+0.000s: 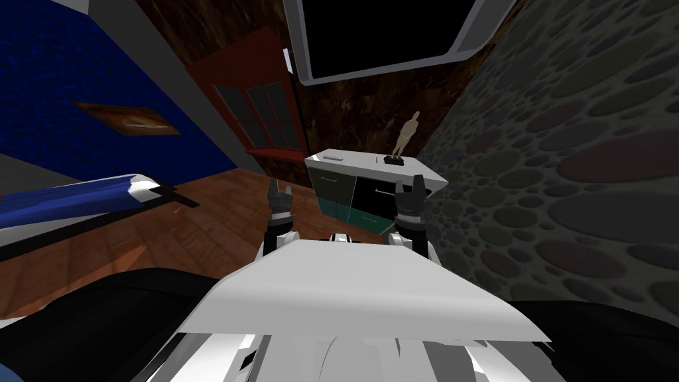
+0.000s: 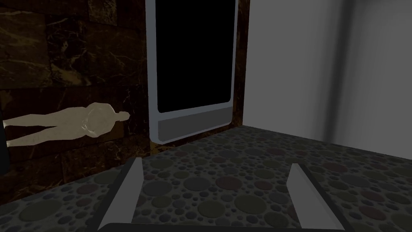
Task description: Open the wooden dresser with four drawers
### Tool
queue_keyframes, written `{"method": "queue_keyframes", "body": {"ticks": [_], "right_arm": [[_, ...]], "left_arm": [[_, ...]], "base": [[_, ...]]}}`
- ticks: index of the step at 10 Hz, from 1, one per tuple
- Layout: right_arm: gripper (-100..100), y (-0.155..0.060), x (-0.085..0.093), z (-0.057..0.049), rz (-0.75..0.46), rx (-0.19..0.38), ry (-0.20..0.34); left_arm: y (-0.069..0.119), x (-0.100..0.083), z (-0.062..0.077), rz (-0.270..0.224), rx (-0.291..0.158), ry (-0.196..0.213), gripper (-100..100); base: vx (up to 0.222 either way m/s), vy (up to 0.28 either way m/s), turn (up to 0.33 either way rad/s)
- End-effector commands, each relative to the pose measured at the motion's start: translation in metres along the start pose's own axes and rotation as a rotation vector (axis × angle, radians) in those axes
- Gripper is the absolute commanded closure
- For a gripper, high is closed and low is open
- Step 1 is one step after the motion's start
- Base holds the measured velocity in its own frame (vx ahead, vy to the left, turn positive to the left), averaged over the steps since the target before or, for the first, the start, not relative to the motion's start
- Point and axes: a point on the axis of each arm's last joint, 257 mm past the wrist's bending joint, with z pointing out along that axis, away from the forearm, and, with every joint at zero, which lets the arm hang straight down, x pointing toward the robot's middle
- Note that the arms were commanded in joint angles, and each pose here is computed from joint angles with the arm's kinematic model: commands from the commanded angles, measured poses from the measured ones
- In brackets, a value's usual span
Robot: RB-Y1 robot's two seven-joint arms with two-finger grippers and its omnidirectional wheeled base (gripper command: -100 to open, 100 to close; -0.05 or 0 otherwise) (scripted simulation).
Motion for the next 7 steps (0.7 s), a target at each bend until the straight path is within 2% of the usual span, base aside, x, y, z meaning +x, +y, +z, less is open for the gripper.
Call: {"method": "queue_keyframes", "body": {"ticks": [1,4,5,6,7], "right_arm": [[-100,-0.019,0.014,-0.001,-0.094,0.050,0.055],[-100,-0.032,0.025,-0.003,-0.177,0.082,0.100],[-100,-0.045,0.031,-0.004,-0.233,0.115,0.128],[-100,-0.045,0.034,-0.004,-0.252,0.115,0.138],[-100,-0.059,0.039,-0.006,-0.309,0.149,0.163]], "left_arm": [[0.000,0.000,0.000,0.000,0.000,0.000,0],[0.000,0.000,0.000,0.000,0.000,0.000,0],[0.000,0.000,0.000,0.000,0.000,0.000,0],[0.000,0.000,0.000,0.000,0.000,0.000,0],[0.000,0.000,0.000,0.000,0.000,0.000,0]], "base": [[0.069,0.064,0.009],[0.062,0.060,0.008],[0.068,0.076,0.013],[0.063,0.068,0.008],[0.089,0.074,0.015]]}}
